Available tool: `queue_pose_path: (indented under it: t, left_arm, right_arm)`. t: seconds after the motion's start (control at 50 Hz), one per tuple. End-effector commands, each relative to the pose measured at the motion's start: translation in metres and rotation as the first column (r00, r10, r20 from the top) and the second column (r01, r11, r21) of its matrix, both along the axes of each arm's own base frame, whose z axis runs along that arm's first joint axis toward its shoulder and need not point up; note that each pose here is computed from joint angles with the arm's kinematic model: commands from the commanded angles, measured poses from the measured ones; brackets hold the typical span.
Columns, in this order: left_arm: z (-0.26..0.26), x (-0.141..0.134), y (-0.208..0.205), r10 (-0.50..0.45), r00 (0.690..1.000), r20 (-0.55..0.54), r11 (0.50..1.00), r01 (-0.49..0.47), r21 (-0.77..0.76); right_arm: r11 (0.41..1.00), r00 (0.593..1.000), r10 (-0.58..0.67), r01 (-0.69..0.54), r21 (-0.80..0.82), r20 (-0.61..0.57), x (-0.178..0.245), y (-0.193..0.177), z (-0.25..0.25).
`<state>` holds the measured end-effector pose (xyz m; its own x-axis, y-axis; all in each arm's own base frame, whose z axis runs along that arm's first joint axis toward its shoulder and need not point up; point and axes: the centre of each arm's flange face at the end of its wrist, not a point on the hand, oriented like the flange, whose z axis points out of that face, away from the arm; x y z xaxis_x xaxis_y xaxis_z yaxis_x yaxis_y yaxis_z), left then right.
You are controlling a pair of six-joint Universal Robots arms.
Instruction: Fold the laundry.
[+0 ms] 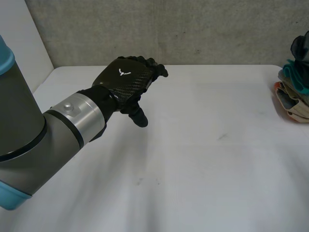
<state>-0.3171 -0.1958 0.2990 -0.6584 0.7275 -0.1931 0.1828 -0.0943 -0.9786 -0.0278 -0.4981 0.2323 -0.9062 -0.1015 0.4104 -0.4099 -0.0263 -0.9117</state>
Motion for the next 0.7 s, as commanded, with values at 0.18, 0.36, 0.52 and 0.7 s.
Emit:
queue_pose_path:
  t: [0.18,0.36,0.52,0.7]
  left_arm:
    - [0.006,0.002,0.003,-0.002,1.0,-0.01,1.0,0.001,-0.014]
    - [0.014,0.003,0.013,-0.024,0.999,-0.038,1.0,0.023,-0.017]
    - [0.023,0.004,0.025,-0.079,0.995,-0.061,0.996,0.076,-0.052]
    - [0.025,0.004,0.027,-0.093,0.993,-0.066,0.994,0.089,-0.055]
  right_arm:
    - [0.986,0.986,-0.161,0.158,0.052,0.054,-0.019,0.054,0.035]
    - [0.924,0.925,-0.38,0.381,-0.025,0.029,-0.056,0.069,0.067]
    - [0.858,0.88,-0.475,0.47,-0.207,0.026,-0.056,0.075,0.128]
    - [0.914,0.996,-0.053,0.078,-0.399,0.075,0.09,0.097,0.191]
